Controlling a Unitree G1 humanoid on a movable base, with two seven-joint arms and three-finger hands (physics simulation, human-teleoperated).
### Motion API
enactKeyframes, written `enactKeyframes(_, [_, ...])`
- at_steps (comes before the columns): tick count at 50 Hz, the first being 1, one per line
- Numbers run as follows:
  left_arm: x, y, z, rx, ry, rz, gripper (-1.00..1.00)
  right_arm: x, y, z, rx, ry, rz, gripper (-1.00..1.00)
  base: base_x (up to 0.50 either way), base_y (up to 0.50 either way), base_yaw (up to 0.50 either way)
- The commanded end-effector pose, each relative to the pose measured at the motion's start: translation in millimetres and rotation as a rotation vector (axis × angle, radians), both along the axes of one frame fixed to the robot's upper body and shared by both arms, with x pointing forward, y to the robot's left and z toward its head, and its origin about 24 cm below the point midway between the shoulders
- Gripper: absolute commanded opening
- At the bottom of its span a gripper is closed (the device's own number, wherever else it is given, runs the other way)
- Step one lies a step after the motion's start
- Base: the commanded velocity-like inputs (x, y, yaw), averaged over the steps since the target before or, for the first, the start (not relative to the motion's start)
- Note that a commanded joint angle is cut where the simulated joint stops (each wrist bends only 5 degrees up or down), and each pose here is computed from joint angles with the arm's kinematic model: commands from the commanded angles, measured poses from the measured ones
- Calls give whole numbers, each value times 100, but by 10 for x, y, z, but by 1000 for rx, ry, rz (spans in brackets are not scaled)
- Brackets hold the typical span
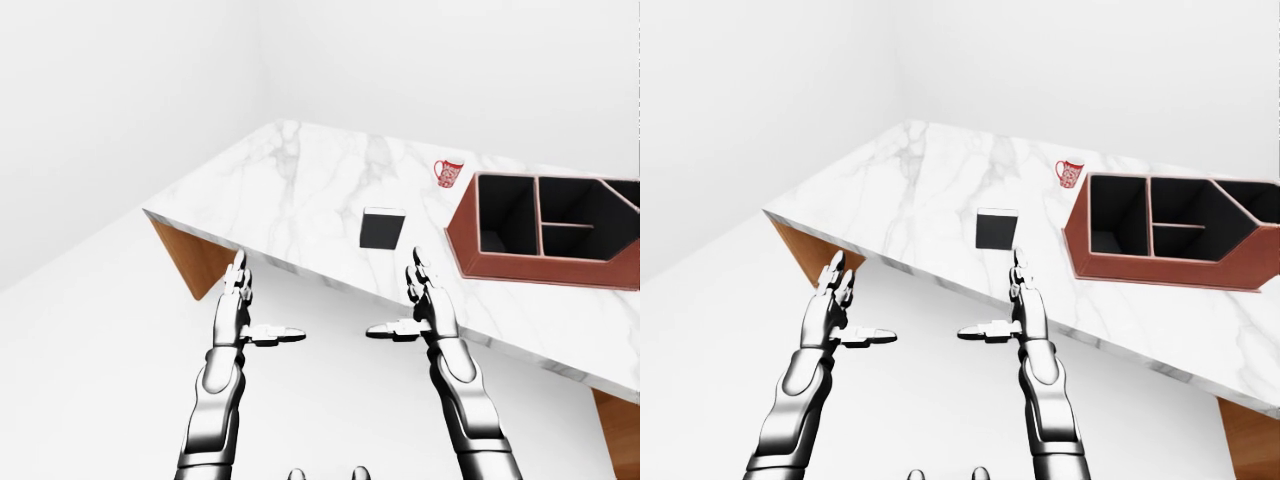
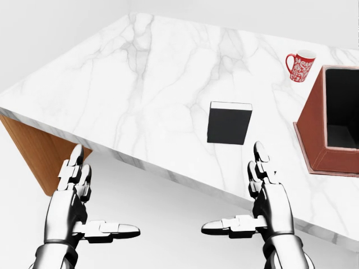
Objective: Pick up the book and place it in the right compartment of the caddy.
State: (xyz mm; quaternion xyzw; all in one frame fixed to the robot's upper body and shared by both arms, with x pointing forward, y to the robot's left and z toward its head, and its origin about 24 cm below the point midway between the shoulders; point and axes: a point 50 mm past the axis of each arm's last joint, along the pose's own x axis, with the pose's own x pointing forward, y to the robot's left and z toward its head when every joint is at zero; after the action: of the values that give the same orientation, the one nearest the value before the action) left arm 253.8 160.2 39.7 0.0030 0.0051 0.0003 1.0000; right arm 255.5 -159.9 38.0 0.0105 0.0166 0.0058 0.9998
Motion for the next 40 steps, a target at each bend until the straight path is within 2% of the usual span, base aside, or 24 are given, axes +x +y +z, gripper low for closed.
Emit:
enactKeyframes(1, [3,-1,-8,-3,3,1,100,2,-4,-9,0,5,-2,100,22,-45,0])
enactKeyframes(13, [-3,-3,-5,-3,4,1,100,-2,-6,-16,-1,5,-1,100,22,-45,0])
enactKeyframes(15, [-4,-3,-2,-2,3,1,100,-8,-5,-108,-1,5,-1,100,22,-45,0])
enactKeyframes(19, [-3,-3,-9,0,3,-1,100,-5,-3,-11,-2,5,0,100,22,-45,0])
enactKeyframes(40, [2,-3,-8,2,3,-3,100,0,-1,-10,-3,4,1,100,22,-45,0])
